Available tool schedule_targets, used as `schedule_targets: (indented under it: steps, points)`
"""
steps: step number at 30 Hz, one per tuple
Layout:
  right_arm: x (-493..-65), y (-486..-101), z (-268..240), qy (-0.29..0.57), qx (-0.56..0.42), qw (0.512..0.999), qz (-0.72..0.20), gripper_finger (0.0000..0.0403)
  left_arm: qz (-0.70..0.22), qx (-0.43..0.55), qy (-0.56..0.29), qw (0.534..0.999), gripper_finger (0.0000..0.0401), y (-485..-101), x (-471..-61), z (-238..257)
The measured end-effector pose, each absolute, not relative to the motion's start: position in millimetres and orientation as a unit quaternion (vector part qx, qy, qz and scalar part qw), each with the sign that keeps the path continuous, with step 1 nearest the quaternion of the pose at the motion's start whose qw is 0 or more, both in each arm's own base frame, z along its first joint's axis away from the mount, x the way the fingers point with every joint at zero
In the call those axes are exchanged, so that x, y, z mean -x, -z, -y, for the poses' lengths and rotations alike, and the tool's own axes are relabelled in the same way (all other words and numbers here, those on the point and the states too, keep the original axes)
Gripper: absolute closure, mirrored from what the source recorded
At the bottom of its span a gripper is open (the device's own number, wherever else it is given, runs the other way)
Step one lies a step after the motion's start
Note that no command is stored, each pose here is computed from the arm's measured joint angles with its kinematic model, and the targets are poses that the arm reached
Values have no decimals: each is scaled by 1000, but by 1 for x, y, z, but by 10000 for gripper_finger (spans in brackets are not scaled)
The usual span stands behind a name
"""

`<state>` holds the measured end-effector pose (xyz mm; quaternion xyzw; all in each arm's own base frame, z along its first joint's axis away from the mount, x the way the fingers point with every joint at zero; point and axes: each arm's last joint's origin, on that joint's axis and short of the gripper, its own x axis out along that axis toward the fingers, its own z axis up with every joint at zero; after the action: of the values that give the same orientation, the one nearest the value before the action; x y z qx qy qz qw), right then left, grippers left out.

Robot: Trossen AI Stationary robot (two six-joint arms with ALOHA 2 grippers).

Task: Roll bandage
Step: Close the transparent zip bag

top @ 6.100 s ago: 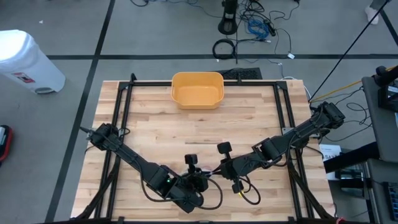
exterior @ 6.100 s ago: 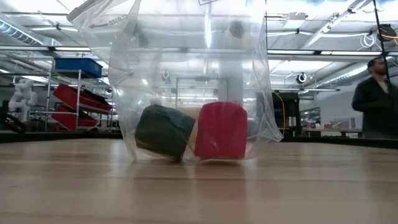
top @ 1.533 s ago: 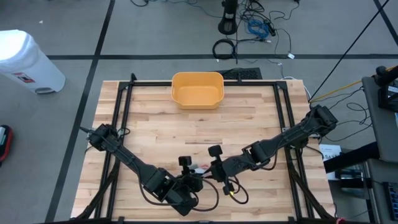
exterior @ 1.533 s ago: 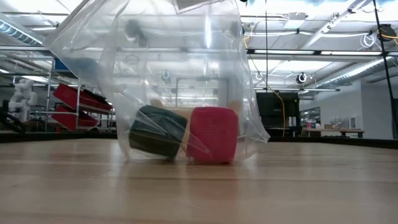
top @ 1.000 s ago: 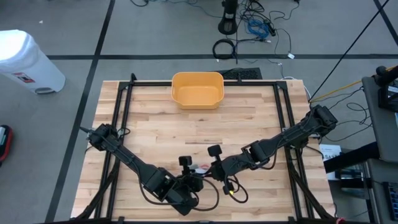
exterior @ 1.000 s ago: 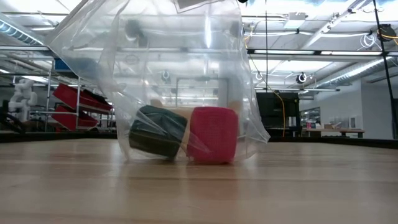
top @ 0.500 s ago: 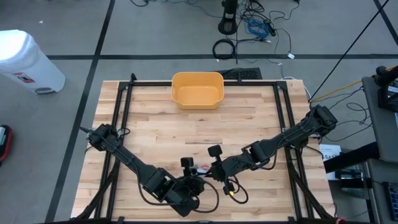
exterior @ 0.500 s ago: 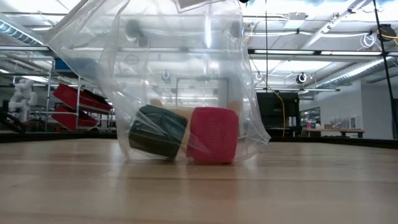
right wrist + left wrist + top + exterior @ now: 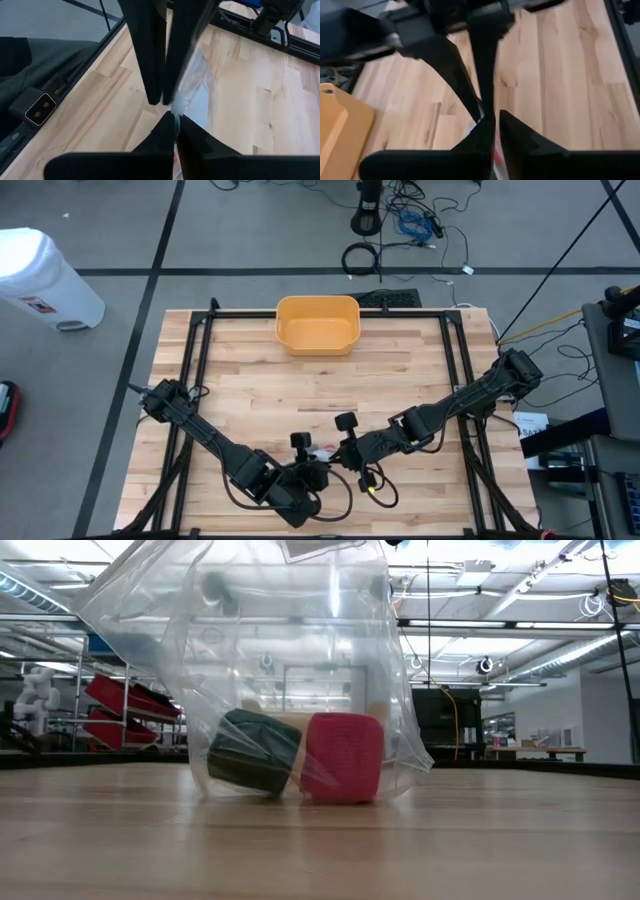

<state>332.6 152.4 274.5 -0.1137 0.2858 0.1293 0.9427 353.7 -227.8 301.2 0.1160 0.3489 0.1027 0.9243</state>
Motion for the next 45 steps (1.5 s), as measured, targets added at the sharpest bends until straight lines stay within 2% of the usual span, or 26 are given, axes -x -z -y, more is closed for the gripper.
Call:
schedule_targets:
  steps: [4,8,11,18,22,45]
  points:
    - [-333,-274,-152,-129,114,943,-286,403,-368,-111,-98,918,387,-299,-351,227]
    - [-333,-274,-152,-127,114,943,-286,403,-359,-123,-117,918,383,-299,-349,227]
    - [-333,-274,-152,-127,114,943,-286,403,-357,-130,-118,918,361,-299,-348,229]
    - [-332,-274,-152,-129,114,942,-288,403,-355,-136,-120,917,281,-299,-348,229]
    - [-332,-274,-152,-129,114,942,-289,403,-354,-145,-121,916,258,-299,-348,228]
    - [-332,-274,-152,-129,114,942,-289,403,-373,-135,-109,911,299,-294,-354,223]
